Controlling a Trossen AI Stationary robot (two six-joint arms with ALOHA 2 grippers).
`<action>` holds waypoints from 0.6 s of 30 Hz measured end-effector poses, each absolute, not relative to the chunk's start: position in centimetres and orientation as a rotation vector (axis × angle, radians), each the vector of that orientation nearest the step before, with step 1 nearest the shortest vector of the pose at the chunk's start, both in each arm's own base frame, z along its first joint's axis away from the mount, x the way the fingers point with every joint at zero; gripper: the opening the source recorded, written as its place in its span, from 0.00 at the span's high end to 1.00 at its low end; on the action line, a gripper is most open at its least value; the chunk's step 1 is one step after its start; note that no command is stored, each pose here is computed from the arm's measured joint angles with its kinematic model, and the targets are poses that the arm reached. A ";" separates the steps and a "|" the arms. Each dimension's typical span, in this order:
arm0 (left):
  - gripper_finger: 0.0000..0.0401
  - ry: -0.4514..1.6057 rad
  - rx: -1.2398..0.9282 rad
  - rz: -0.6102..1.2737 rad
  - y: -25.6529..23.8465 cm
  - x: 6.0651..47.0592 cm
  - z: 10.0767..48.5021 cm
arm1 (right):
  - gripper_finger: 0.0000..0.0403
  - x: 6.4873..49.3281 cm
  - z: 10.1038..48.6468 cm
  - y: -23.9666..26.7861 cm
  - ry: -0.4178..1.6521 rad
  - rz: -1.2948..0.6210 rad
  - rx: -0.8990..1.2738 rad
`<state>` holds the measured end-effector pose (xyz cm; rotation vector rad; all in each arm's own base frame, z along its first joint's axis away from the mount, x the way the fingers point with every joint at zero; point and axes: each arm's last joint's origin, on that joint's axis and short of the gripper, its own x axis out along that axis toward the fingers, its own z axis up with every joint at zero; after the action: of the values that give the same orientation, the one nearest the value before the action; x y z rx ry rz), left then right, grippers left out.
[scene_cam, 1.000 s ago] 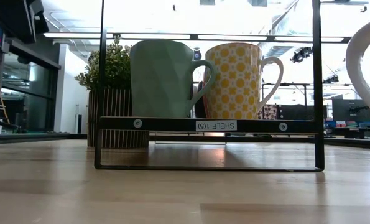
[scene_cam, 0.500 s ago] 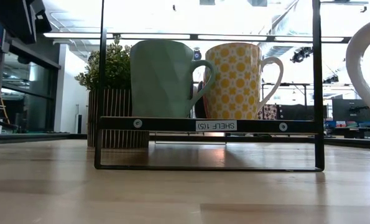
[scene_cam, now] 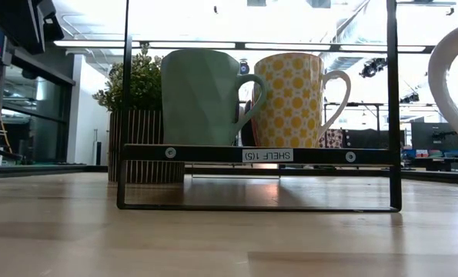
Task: Place coffee mugs
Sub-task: Put the patterned blue mug on the shelf
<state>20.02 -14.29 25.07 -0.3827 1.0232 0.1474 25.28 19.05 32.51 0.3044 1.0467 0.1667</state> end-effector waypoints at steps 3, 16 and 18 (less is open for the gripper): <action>0.89 1.023 -0.383 0.147 -14.3 20.0 25.1 | 0.67 25.6 31.7 19.3 1.084 0.152 0.292; 0.89 1.044 -0.376 0.122 -14.3 20.0 25.0 | 0.57 27.3 28.0 21.1 1.190 0.102 0.299; 0.90 1.044 -0.376 0.122 -14.3 20.0 25.0 | 0.58 27.7 27.3 21.4 1.203 0.101 0.296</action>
<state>19.96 -14.33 25.04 -0.3758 1.0439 0.1223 27.71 21.44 27.30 0.2958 1.2025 0.1008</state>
